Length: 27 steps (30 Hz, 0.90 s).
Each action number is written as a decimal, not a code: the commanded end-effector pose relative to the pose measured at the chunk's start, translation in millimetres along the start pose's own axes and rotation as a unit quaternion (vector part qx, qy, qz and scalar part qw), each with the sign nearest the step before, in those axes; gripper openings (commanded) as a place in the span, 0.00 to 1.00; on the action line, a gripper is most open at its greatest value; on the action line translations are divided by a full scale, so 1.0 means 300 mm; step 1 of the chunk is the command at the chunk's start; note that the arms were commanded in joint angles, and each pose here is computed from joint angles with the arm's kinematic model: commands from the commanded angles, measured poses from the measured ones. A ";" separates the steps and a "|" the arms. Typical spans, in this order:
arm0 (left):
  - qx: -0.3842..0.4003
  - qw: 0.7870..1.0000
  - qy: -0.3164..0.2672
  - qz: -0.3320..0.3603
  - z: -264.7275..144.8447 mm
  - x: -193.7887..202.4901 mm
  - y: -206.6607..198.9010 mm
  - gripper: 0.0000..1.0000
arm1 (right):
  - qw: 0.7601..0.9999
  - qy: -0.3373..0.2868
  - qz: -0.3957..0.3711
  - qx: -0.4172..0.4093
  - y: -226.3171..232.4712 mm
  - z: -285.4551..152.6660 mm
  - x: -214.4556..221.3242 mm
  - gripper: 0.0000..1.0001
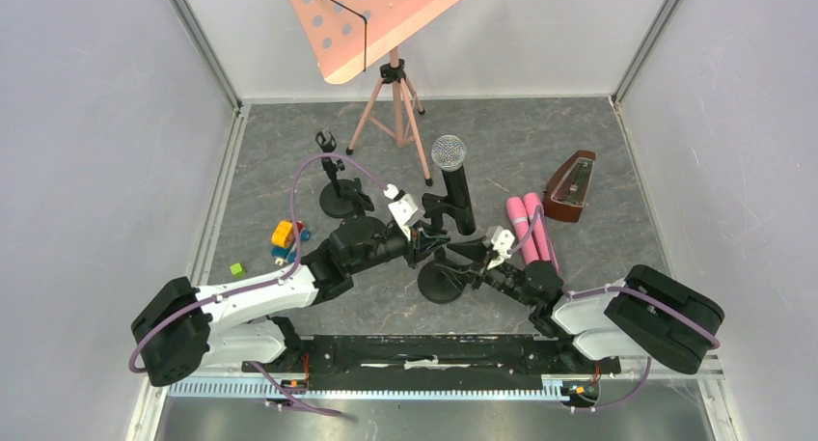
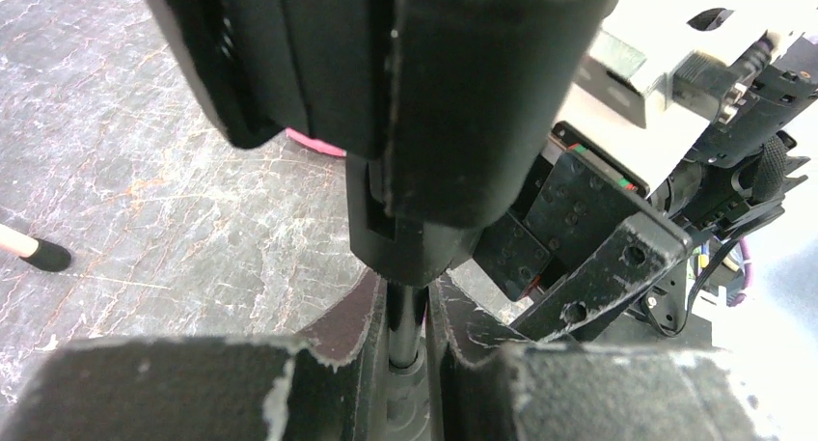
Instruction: Remove the microphone from the stand
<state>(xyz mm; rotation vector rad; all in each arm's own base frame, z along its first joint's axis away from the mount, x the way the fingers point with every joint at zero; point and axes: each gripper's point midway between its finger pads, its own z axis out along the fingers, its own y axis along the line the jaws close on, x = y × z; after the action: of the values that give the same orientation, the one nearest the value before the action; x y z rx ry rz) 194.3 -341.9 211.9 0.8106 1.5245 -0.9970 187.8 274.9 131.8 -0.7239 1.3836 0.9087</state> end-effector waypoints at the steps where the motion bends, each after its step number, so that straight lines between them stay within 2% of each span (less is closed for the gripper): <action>1: 0.035 0.999 -0.032 -0.003 0.024 -0.090 -0.051 0.02 | 0.996 -0.089 0.018 0.005 -0.002 -0.010 -0.138 0.58; 6: 0.039 0.999 -0.030 -0.005 0.035 -0.091 -0.055 0.02 | 0.997 -0.065 0.025 0.016 -0.019 0.018 -0.101 0.46; 10: 0.034 0.999 -0.030 -0.006 0.037 -0.090 -0.049 0.02 | 0.999 -0.041 0.024 0.026 -0.036 0.036 -0.065 0.20; 14: 0.024 0.999 -0.038 -0.005 0.033 -0.095 -0.038 0.02 | 0.999 -0.007 0.010 0.051 -0.072 0.050 -0.017 0.17; 20: 0.011 0.999 -0.038 -0.014 0.038 -0.094 -0.023 0.02 | 0.994 -0.022 -0.002 0.108 -0.123 0.041 -0.043 0.04; 27: -0.012 0.999 -0.036 -0.029 0.047 -0.097 0.001 0.02 | 0.975 -0.038 -0.072 0.205 -0.142 0.044 -0.091 0.02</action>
<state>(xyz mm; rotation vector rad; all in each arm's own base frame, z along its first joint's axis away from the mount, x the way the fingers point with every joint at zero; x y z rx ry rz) 211.4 -341.1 212.2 0.7549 1.5449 -0.9444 200.4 281.8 144.1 -0.5896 1.3814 0.7953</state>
